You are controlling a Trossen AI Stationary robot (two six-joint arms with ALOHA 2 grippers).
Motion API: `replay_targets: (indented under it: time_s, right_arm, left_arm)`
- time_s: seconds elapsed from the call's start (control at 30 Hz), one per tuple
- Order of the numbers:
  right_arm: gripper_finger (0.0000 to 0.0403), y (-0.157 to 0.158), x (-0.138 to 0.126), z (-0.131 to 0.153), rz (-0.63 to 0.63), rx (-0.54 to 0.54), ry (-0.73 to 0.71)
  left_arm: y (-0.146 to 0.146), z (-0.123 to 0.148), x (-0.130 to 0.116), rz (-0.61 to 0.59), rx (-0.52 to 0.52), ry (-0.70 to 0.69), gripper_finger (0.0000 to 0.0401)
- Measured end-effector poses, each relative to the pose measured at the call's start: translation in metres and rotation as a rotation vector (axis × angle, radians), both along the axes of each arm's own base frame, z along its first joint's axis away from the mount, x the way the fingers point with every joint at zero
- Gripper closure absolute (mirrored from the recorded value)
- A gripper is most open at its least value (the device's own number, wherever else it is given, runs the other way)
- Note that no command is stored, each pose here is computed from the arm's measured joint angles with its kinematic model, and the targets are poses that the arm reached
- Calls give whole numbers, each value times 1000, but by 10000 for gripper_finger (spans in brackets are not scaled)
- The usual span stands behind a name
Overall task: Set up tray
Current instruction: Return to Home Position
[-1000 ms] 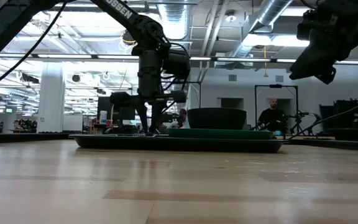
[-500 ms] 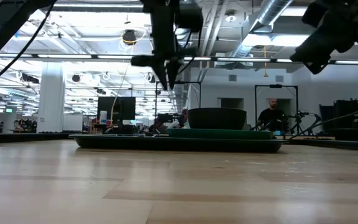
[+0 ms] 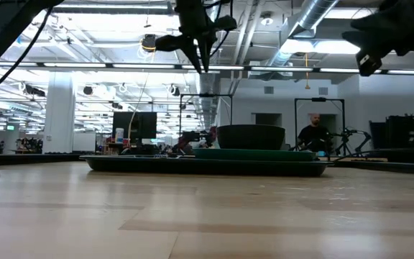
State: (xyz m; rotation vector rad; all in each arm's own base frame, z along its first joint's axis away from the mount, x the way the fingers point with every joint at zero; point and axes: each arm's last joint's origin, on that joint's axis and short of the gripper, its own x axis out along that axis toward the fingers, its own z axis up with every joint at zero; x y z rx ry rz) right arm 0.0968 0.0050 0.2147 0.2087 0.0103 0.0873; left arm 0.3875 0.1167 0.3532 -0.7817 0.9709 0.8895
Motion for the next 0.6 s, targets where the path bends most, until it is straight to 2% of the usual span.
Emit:
replay_targets:
  time_s: [0.2,0.37,0.6]
  right_arm:
    - [301,0,-8,-11,-3,-35,-154]
    - [301,0,-5,-18,-4,-113,-183]
    - [301,0,0,-47,-4,-233,-45]
  left_arm:
    - [-7,8,-4,37,-36,6,344]
    - [-10,16,-5,33,-31,-21,344]
    - [-11,26,-7,27,-21,-48,344]
